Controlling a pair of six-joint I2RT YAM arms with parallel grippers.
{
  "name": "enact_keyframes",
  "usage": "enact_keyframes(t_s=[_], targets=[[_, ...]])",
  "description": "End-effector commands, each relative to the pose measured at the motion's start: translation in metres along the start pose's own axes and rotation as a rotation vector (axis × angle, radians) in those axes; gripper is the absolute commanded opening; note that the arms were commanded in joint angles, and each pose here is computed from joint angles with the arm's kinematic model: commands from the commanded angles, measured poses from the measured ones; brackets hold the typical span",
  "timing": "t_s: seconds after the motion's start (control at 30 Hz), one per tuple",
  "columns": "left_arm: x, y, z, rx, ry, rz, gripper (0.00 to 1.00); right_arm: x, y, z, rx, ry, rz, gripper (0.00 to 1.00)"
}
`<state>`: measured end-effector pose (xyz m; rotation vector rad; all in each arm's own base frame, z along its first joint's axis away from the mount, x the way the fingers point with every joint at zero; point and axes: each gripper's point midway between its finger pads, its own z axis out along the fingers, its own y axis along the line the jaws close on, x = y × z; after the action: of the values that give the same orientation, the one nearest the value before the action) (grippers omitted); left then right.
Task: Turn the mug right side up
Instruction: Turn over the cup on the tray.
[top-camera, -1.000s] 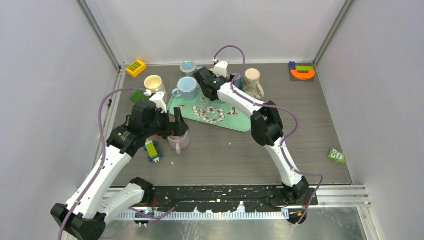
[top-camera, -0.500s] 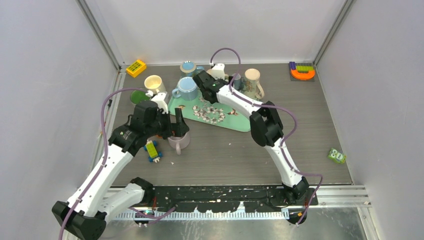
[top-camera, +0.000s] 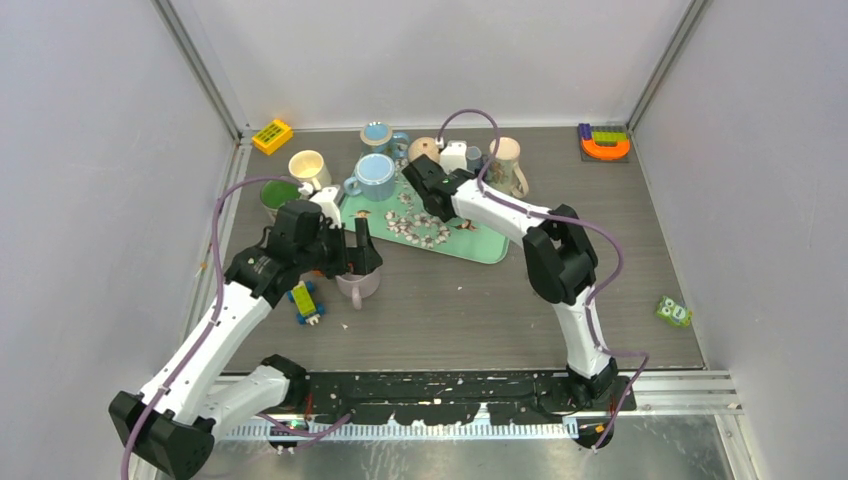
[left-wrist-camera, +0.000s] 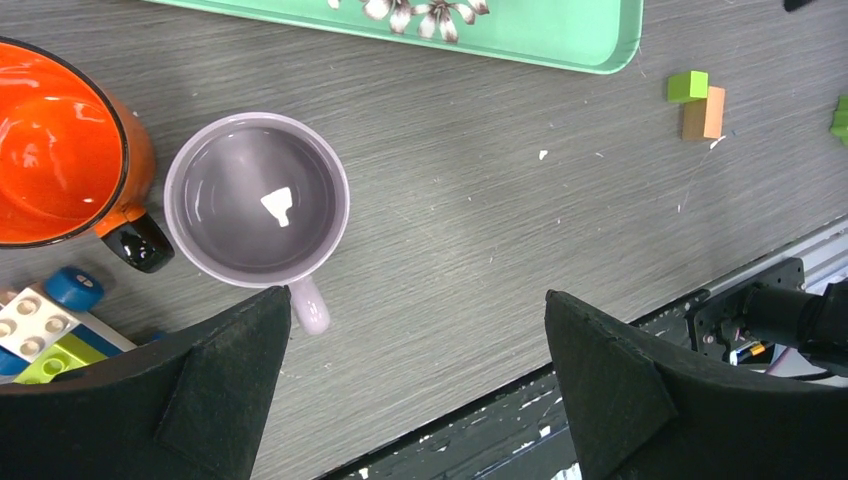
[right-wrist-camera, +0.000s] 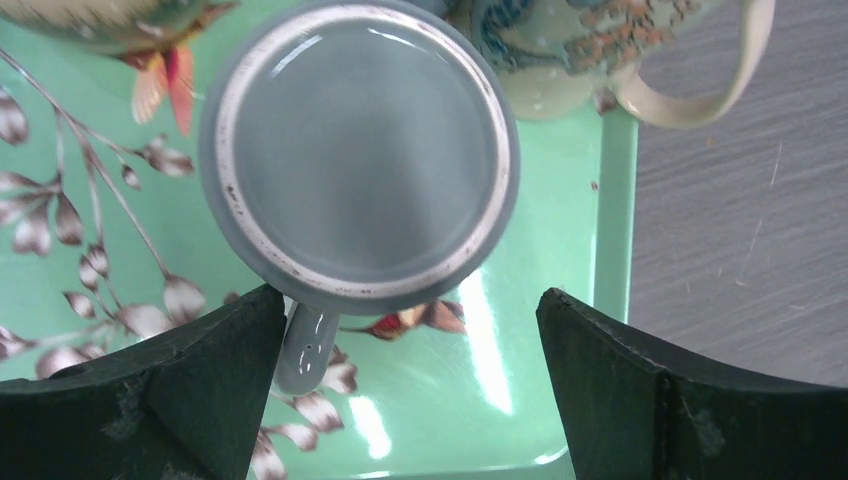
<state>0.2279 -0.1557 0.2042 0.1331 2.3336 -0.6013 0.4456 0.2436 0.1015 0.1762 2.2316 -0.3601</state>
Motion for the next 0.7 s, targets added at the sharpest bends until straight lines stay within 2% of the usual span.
enact_keyframes(t_s=[0.0, 0.13, 0.27, 0.43, 0.67], targets=[[-0.006, -0.008, 0.002, 0.041, -0.017, -0.015, 1.0, -0.011, -0.018, -0.028, -0.05, 0.0, 0.066, 1.0], [-0.004, -0.009, 0.005, 0.051, -0.012, -0.029, 1.0, -0.001, -0.027, -0.033, -0.094, 0.036, 0.096, 1.0], [-0.001, -0.013, 0.008, 0.072, 0.007, -0.039, 1.0, 0.011, -0.026, -0.031, -0.227, 0.102, 0.144, 1.0], [0.001, -0.015, 0.013, 0.083, 0.023, -0.062, 1.0, 0.016, -0.027, -0.028, -0.394, 0.159, 0.217, 0.94], [0.003, -0.018, 0.021, 0.099, 0.036, -0.095, 1.0, 0.012, -0.022, -0.029, -0.459, 0.165, 0.194, 0.87]])
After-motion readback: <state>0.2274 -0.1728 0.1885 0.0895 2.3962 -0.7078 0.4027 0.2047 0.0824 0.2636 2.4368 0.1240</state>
